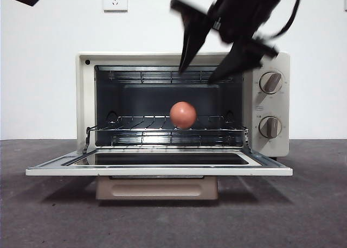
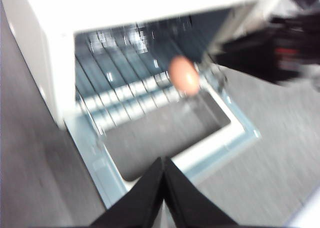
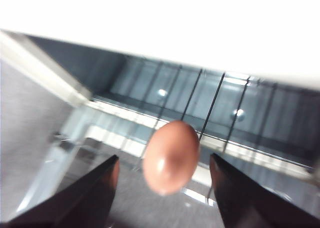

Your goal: Eggoven

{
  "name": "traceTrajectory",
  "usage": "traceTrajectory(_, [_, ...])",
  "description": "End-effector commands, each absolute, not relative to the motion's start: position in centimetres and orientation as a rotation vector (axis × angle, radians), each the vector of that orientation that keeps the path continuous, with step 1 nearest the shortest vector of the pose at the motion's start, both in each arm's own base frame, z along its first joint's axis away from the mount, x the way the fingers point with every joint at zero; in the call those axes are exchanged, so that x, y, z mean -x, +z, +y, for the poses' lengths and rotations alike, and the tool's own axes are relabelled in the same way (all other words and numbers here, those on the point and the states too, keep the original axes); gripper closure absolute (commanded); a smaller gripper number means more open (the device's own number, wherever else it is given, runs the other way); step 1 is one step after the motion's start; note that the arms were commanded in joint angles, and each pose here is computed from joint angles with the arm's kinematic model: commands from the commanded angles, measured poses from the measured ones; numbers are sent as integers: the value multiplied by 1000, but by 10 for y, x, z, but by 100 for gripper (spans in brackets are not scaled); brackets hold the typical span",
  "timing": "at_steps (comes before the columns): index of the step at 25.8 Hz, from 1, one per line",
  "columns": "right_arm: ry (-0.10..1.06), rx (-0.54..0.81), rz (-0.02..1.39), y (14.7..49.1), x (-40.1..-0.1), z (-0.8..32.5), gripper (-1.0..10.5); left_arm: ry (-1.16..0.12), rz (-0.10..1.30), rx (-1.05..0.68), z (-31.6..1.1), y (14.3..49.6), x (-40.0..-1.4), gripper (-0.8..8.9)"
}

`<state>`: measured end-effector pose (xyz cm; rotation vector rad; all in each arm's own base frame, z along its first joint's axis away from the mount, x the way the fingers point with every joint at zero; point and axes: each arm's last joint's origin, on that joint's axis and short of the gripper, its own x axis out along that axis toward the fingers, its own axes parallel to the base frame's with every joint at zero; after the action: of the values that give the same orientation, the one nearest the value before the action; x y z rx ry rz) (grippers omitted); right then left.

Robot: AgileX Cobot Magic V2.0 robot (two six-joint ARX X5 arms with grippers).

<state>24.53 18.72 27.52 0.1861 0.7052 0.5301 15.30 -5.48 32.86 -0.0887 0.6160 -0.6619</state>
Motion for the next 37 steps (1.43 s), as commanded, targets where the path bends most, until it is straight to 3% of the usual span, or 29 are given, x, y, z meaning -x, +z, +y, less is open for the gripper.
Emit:
traceTrajectory(1, [587, -160, 641, 305, -223, 180, 652, -637, 619, 148, -54, 309, -165, 807])
traceTrajectory(9, [694, -151, 497, 365, -146, 134, 652, -587, 745, 224, -43, 248, -199, 807])
traceTrajectory(18, [710, -179, 399, 386, -95, 90, 652, -591, 895, 306, -41, 196, -244, 807])
traceTrajectory(27, [697, -211, 316, 394, -76, 71, 652, -581, 1023, 397, -45, 144, -270, 807])
traceTrajectory(37, [681, -207, 316, 394, -75, 69, 652, -697, 1093, 486, -50, 119, -275, 807])
